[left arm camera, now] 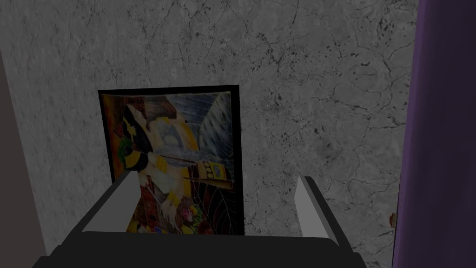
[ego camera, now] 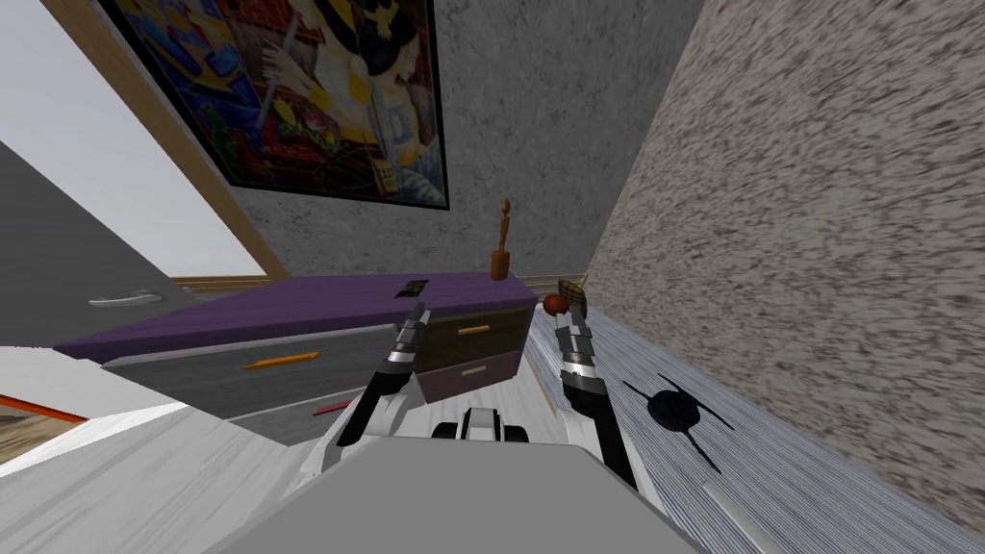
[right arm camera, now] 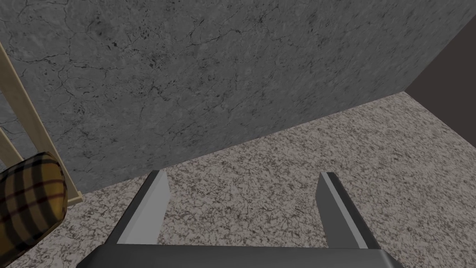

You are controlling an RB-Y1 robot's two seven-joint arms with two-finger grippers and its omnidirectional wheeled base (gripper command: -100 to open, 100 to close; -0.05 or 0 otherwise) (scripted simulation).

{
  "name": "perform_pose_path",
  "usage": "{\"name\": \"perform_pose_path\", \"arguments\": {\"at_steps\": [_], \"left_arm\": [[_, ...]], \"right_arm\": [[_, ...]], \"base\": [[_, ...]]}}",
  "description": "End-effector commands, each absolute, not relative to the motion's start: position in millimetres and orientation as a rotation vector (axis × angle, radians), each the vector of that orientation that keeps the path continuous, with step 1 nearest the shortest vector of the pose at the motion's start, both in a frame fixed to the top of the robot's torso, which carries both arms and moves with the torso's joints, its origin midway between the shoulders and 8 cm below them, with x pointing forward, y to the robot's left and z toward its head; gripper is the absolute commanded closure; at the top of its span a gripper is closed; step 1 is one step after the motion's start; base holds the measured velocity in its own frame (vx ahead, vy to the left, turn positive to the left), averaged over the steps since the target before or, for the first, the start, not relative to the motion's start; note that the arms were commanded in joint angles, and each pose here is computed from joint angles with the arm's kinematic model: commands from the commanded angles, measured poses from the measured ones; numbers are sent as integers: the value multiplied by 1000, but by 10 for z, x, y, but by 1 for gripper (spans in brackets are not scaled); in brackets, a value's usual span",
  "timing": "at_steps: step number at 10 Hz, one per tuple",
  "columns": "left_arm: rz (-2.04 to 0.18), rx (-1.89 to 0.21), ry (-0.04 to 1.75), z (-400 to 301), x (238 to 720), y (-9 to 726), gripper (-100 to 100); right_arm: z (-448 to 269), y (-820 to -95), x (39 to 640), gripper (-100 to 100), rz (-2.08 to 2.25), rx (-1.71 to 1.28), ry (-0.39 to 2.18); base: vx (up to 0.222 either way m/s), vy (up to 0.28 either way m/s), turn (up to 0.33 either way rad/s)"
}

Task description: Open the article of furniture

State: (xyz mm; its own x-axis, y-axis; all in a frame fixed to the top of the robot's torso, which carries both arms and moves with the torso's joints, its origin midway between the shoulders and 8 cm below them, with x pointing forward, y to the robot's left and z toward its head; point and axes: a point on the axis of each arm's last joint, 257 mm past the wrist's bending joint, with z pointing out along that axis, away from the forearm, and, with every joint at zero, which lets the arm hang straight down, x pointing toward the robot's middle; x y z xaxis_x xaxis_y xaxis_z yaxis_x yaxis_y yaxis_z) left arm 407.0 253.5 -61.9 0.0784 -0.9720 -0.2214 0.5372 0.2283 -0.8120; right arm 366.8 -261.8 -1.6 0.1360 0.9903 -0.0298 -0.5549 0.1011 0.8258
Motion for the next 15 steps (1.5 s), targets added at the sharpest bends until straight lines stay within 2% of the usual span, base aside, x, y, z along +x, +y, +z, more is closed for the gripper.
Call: {"name": "perform_pose_path", "arguments": {"at_steps": [1, 15], "left_arm": [[-1235, -657, 911, -853, 4165, 2574, -100], [-1167, -826, 1080, -2072, 4586, 2642, -100]], "right_arm": [[-15, -2618, 3668, 0, 1297, 774, 714], [-15, -2618, 3668, 0, 1297, 774, 714]], "base": [[14, -41, 60], [17, -48, 80]]}}
